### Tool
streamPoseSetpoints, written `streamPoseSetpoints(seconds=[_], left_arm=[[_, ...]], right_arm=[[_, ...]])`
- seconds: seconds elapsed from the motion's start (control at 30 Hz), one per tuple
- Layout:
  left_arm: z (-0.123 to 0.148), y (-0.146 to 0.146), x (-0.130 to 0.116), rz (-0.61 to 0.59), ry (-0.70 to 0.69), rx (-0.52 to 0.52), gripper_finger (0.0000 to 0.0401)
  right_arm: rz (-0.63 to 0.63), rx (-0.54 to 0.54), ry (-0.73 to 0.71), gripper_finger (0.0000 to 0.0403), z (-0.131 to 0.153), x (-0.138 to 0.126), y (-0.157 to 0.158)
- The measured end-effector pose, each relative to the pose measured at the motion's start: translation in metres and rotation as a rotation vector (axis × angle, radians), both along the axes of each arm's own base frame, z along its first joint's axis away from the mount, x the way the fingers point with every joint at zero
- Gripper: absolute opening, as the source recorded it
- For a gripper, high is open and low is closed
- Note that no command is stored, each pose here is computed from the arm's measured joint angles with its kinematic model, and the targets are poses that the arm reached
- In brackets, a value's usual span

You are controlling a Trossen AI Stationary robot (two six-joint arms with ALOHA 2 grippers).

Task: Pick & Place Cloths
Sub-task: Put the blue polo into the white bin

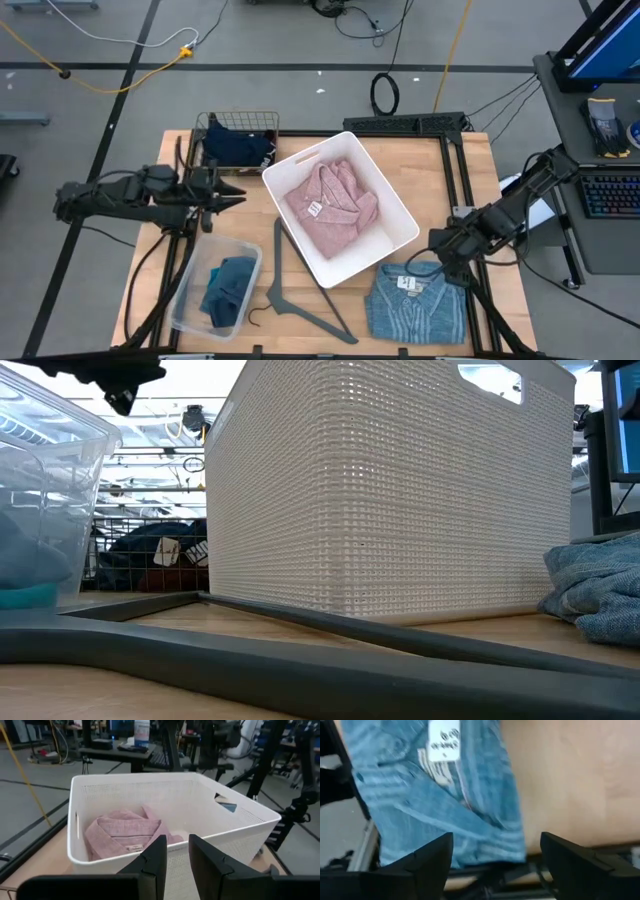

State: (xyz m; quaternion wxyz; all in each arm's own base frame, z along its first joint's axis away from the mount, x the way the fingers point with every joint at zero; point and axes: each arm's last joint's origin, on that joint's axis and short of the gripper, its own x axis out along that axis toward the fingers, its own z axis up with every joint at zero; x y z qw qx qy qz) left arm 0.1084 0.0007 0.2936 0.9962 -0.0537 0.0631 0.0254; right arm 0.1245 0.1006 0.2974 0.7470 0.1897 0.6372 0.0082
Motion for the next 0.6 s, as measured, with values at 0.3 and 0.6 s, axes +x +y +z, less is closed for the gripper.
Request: streamPoseSetpoints(seconds=[0.3,0.6], left_arm=[[-0.008,-0.001,-0.021,-0.035,-0.076,-0.002,0.0081],[-0.009,-0.001,-0.029,-0.034,-0.114,-0.009,0.0081]], right_arm=[[-0.018,0.066,-0.075,0.0306,-0.032,0.012,0.009],[-0.034,0.015,-0.003,0.0306,-0.078,0.006,0.005]])
